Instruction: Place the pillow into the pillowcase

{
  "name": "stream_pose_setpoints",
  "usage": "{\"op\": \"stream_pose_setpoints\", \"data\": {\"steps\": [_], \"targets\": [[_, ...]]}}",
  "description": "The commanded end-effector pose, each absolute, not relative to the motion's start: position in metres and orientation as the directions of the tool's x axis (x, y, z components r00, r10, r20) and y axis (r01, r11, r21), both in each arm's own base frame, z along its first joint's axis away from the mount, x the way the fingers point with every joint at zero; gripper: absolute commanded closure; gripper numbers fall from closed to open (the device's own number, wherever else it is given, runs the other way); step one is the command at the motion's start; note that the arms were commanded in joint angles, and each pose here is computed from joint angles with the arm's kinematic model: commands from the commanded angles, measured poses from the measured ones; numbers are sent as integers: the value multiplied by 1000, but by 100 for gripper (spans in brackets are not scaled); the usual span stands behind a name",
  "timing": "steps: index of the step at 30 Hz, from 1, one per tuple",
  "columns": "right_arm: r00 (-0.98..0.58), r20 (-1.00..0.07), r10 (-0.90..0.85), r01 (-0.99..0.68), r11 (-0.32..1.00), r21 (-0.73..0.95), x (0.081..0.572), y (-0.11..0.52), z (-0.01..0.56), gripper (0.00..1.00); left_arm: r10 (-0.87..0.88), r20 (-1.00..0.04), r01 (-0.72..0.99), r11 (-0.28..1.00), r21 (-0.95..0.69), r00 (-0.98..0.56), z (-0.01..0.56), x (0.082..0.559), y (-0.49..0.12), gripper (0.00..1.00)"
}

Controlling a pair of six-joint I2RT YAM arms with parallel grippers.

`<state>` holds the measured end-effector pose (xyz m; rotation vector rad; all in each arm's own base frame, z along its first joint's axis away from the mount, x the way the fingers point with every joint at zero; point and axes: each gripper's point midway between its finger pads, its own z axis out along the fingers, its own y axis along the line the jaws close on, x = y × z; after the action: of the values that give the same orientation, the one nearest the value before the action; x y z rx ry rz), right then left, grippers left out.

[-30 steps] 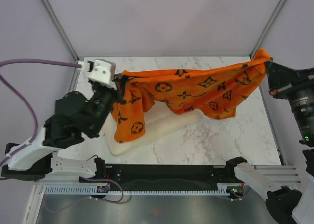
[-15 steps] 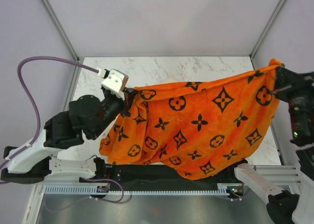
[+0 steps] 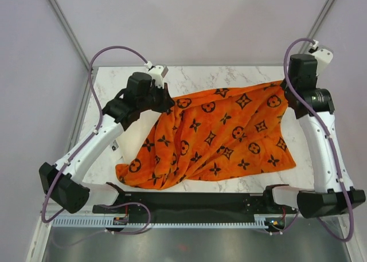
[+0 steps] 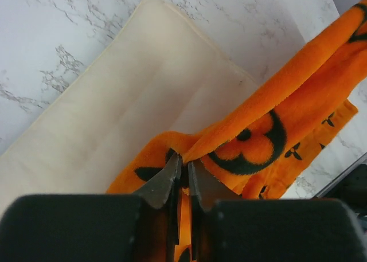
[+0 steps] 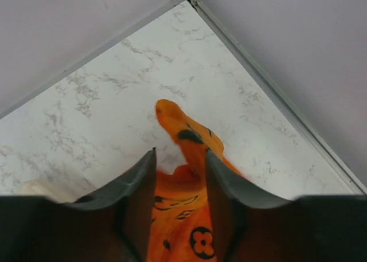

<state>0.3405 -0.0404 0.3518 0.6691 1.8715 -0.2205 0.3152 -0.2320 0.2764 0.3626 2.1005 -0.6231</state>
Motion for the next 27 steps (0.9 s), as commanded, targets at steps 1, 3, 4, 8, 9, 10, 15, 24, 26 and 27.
{"op": "stream_pose_setpoints", "data": {"steps": [1,3,4,8,9,10,15,24,26,27], "targets": [[-222,-891,395,485,838,251,369,-36,367,47,-76,-838,503,769,-395,-541,316,323,-245,84],[-268,-873,407,396,873,285,373,-16,362,8,-63,-847,426,843,-328,-528,308,338,-227,66],[-275,-876,397,352,889,293,371,-8,364,2,-56,-851,404,862,-305,-523,308,346,-224,57],[-350,-871,344,179,937,299,366,39,355,2,-37,-855,300,928,-221,-517,309,362,-203,27],[-400,-857,324,104,945,309,364,58,342,2,-32,-851,289,933,-213,-525,309,360,-200,26],[-392,-867,307,14,944,328,360,80,347,3,-44,-860,283,935,-215,-508,316,355,-195,26],[-527,-826,200,-274,880,388,321,180,306,7,-170,-883,170,949,-267,-438,329,334,-163,6],[-672,-739,46,-396,821,411,253,330,223,2,-422,-805,-133,905,-405,-417,245,303,-85,0],[-689,-724,36,-377,835,400,250,344,206,2,-475,-779,-213,880,-425,-410,228,303,-70,0],[-698,-715,32,-371,839,399,250,349,198,2,-489,-770,-246,872,-423,-410,220,302,-65,0]]}}
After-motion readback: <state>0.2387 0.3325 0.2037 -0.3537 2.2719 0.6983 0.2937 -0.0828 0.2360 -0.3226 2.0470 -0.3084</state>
